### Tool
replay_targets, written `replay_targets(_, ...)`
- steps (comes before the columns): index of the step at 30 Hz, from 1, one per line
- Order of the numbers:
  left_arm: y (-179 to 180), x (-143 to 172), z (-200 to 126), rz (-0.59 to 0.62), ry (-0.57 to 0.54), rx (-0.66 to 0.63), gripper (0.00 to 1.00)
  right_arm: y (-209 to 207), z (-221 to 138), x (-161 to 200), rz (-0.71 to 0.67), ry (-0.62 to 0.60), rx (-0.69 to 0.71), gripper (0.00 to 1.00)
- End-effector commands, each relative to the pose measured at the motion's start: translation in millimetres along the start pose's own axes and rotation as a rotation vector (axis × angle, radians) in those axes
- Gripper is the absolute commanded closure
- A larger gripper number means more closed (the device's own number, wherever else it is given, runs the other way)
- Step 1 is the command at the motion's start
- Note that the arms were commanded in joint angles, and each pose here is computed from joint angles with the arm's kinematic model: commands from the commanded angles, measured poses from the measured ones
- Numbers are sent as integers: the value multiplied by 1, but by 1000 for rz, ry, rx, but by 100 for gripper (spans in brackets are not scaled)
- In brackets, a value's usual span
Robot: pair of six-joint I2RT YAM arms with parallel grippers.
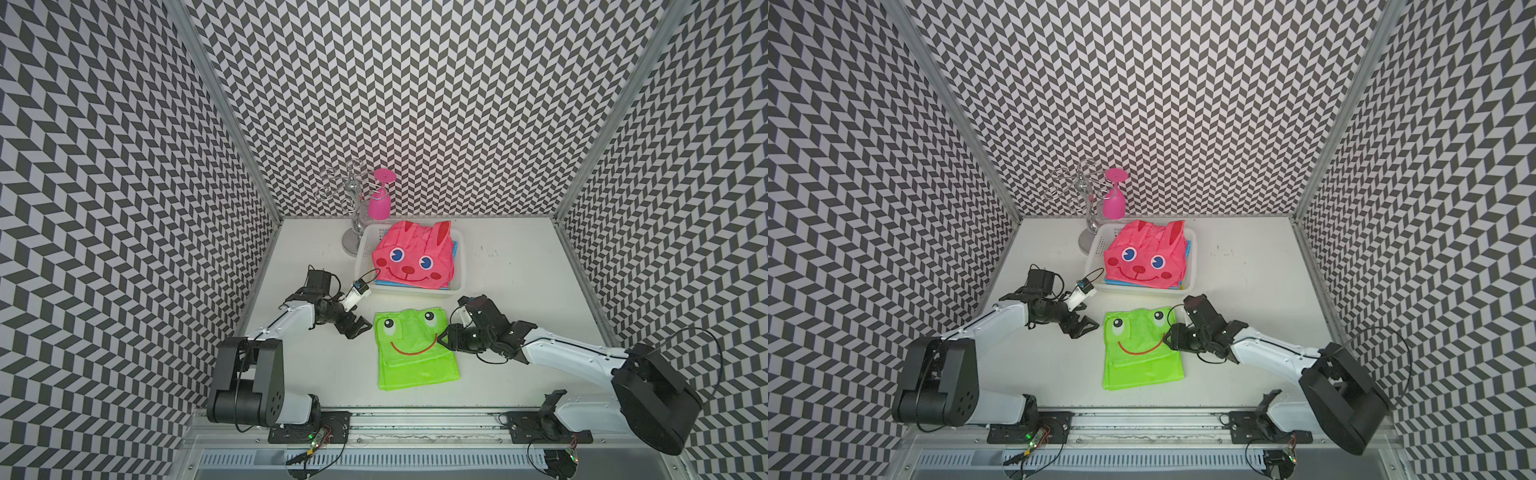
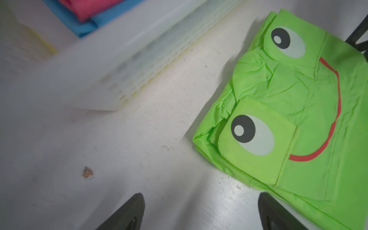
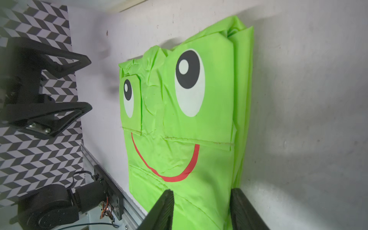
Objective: Put the folded raincoat in the basket
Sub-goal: Move the raincoat to the center of the board, then pick up the raincoat from the center of the board.
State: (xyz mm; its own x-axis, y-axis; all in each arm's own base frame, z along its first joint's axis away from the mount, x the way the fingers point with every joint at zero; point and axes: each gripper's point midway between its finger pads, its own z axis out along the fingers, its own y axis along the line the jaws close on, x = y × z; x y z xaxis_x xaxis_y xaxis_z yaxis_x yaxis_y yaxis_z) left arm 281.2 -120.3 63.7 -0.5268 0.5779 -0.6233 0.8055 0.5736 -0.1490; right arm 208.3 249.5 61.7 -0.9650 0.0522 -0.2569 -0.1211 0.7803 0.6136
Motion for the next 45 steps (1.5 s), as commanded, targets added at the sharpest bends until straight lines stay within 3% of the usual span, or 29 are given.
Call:
replay_targets(1,-16,4,5,40,17,40,8,-4,-4,-1,-63,32,19,49)
replay_targets(7,-51,12,18,172,66,123,9,-22,7,14,-74,100,44,50)
replay_targets(14,-53,21,28,268,99,106,9,-19,23,29,-80,187,-16,58)
replay_targets(20,-51,24,40,331,128,69,9,-24,37,37,-77,235,-27,59)
replay_targets(21,-51,24,41,330,131,70,10,-12,36,46,-94,285,-104,66)
replay_targets(26,-52,28,44,351,138,81,10,4,35,50,-124,302,-218,97)
replay_targets(31,-42,17,27,324,100,105,9,31,22,46,-183,273,-347,100)
replay_targets(34,-31,-5,1,271,20,137,8,43,16,39,-280,212,-348,100)
replay_targets(38,-25,-31,-29,264,-57,159,7,75,8,57,-372,257,-383,100)
replay_targets(39,-26,-37,-34,274,-68,159,7,62,21,40,-560,131,-235,100)
replay_targets(45,-32,-54,-47,376,-120,159,5,82,24,31,-786,41,-154,100)
